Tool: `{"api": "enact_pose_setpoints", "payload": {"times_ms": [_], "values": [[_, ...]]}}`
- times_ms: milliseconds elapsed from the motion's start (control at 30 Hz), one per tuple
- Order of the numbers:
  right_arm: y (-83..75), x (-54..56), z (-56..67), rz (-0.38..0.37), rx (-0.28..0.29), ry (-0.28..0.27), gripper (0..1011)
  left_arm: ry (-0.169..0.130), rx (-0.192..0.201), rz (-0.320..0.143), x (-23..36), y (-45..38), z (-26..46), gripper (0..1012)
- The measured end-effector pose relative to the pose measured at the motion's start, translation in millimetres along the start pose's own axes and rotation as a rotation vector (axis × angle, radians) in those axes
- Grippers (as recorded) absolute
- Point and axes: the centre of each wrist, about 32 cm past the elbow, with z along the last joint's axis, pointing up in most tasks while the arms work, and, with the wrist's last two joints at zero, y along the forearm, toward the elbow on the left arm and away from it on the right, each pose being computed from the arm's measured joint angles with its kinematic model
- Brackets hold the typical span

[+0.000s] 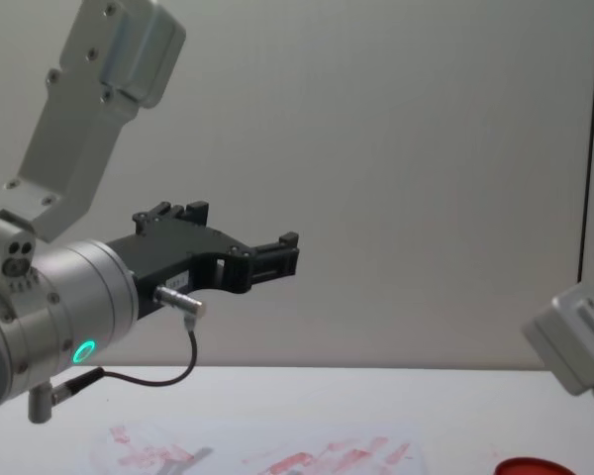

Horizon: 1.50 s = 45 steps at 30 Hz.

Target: Use the one hand to pick up the stamp and affix it onto the A4 paper.

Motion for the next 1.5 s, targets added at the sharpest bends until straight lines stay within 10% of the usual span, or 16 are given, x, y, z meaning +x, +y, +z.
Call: {"api": "enact_pose_setpoints", "payload": {"times_ms": [933,1500], "values": [[-13.4,26.9,13.3,-0.140,0.159,0.067,217,0.000,0.000,0.000,0.0,0.0,0.0,1003],[-22.2,51.5,7.0,-0.233,0.112,0.038,217,0.000,0.000,0.000,0.0,0.0,0.0,1002]]}}
